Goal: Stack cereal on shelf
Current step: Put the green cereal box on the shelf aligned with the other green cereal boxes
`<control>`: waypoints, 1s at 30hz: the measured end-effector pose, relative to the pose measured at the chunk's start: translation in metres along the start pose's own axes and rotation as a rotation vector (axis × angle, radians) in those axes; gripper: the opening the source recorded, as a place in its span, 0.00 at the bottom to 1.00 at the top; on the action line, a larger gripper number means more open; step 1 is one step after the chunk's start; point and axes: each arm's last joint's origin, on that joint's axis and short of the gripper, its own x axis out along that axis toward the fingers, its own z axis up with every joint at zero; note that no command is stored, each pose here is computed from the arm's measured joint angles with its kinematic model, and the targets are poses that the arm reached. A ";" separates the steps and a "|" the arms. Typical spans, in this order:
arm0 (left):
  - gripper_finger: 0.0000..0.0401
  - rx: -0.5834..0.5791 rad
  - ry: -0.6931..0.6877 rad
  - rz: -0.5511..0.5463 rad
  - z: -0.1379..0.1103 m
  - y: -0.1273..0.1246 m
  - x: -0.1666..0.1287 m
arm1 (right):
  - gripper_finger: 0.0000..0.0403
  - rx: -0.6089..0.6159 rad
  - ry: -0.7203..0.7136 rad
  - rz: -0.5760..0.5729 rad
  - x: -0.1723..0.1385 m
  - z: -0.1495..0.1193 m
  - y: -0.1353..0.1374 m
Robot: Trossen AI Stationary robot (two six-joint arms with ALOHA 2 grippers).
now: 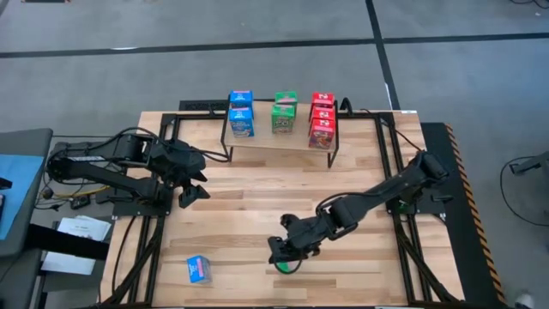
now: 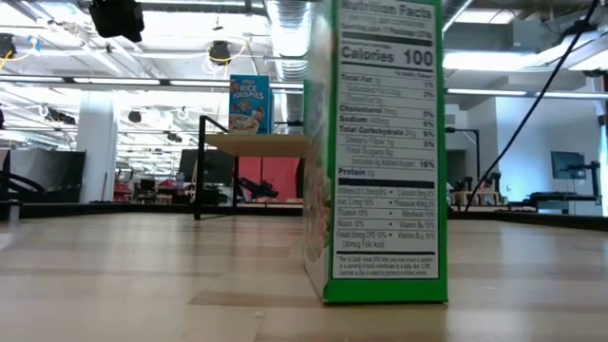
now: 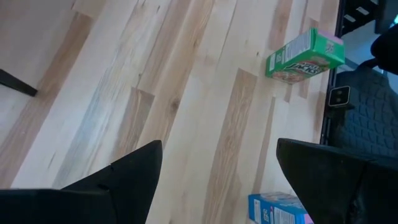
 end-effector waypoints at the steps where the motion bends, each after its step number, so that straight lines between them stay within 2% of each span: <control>1: 0.76 0.000 0.000 0.000 0.000 0.000 0.000 | 0.66 0.003 -0.003 -0.018 0.000 0.000 -0.002; 14: 0.76 -0.022 -0.009 0.025 0.000 0.001 0.000 | 0.66 0.101 -0.050 -0.215 -0.003 0.003 -0.021; 30: 0.76 -0.043 -0.010 0.024 0.000 0.001 0.000 | 0.66 0.087 -0.115 -0.257 0.000 0.005 -0.027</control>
